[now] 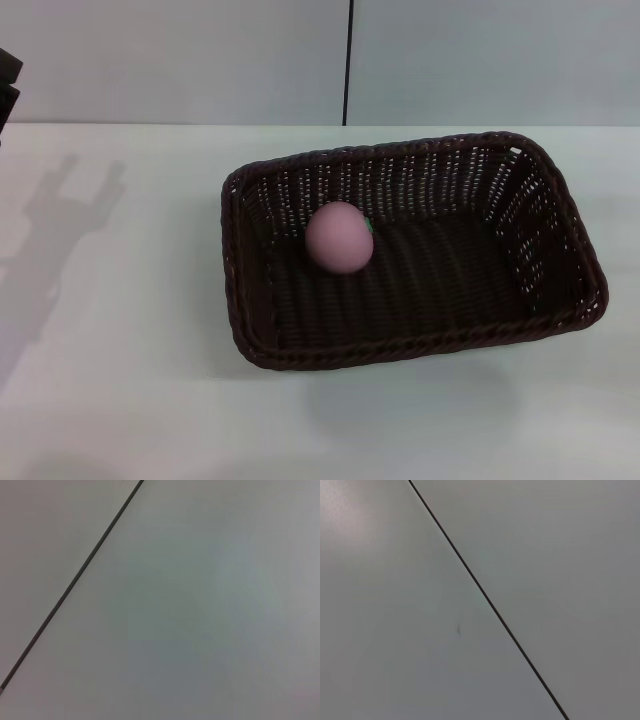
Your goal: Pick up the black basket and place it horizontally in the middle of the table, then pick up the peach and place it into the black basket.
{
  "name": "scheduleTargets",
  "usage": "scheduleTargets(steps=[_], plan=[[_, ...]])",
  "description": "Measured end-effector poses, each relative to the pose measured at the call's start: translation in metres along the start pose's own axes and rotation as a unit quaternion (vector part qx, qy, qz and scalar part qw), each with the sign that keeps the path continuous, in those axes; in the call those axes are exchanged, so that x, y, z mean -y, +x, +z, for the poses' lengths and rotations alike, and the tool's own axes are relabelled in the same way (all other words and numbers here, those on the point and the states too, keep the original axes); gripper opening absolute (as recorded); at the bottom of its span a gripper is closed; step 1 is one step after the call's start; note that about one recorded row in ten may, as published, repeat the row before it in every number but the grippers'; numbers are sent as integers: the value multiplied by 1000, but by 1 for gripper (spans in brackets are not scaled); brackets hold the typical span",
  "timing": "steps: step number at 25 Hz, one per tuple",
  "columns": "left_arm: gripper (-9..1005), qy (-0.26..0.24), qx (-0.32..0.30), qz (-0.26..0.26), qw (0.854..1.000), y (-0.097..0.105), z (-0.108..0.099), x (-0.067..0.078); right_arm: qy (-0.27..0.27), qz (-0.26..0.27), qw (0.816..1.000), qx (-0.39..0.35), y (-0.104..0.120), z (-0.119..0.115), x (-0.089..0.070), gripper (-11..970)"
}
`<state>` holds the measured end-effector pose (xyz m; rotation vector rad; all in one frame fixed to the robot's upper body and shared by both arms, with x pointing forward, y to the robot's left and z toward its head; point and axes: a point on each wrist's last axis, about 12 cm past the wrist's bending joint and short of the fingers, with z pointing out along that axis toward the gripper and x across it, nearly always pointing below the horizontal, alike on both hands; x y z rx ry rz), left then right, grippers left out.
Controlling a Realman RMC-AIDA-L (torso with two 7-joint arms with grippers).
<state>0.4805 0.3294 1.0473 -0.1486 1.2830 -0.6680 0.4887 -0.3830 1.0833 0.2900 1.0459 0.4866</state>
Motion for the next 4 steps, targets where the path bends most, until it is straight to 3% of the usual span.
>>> scheduleTargets(steps=[4], plan=[[837,1,-1,0,1000,0,0,0,2,2,1000,-1,1,-1,0,512]])
